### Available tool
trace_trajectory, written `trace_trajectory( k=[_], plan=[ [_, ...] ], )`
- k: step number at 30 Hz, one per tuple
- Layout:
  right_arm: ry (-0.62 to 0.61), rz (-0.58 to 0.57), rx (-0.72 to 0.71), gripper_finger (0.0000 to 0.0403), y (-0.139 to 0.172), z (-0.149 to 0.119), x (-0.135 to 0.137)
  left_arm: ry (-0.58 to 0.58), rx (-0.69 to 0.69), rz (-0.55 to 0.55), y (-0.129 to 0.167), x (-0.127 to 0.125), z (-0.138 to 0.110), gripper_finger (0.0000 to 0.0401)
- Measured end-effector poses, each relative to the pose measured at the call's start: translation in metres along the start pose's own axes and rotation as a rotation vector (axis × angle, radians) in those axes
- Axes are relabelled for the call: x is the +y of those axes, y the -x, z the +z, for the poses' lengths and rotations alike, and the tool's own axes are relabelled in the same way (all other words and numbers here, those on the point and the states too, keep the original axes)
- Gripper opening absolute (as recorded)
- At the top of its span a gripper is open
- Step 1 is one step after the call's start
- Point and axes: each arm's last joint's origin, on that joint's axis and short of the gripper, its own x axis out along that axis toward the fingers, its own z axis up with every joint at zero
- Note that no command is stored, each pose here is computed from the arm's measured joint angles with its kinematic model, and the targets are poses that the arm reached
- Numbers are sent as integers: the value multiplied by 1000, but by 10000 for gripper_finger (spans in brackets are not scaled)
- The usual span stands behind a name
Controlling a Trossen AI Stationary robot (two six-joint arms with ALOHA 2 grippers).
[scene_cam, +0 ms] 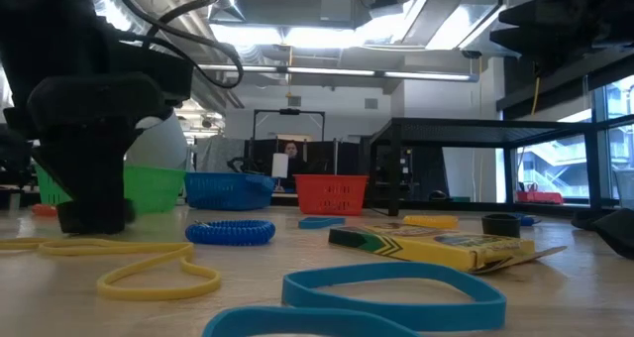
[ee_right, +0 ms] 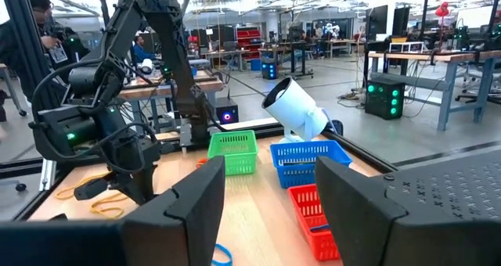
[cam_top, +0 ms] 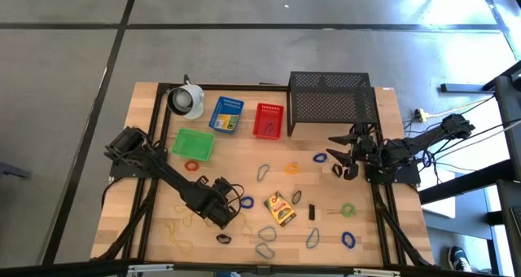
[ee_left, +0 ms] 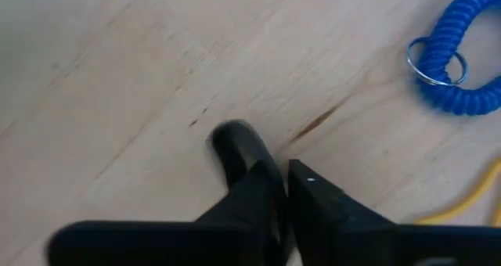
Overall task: Pick & Place Office Desk Supplies
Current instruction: Put the black rubber band into the red bin
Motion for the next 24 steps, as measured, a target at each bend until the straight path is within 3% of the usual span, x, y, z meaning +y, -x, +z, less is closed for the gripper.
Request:
trace_trajectory(
  k=[2,8,15,24],
  plan=[
    [-1,0,1,201,0,0,0,3,-3,-2,1,0,1,8],
    [0,0,2,201,0,0,0,-22,-78,-7,10,6,6,3],
    [0,0,3,201,0,0,0,-105,-341,-89,41,5,24,3],
    [2,0,5,201,0,-1,0,-347,-722,-334,75,-26,64,3]
  ],
)
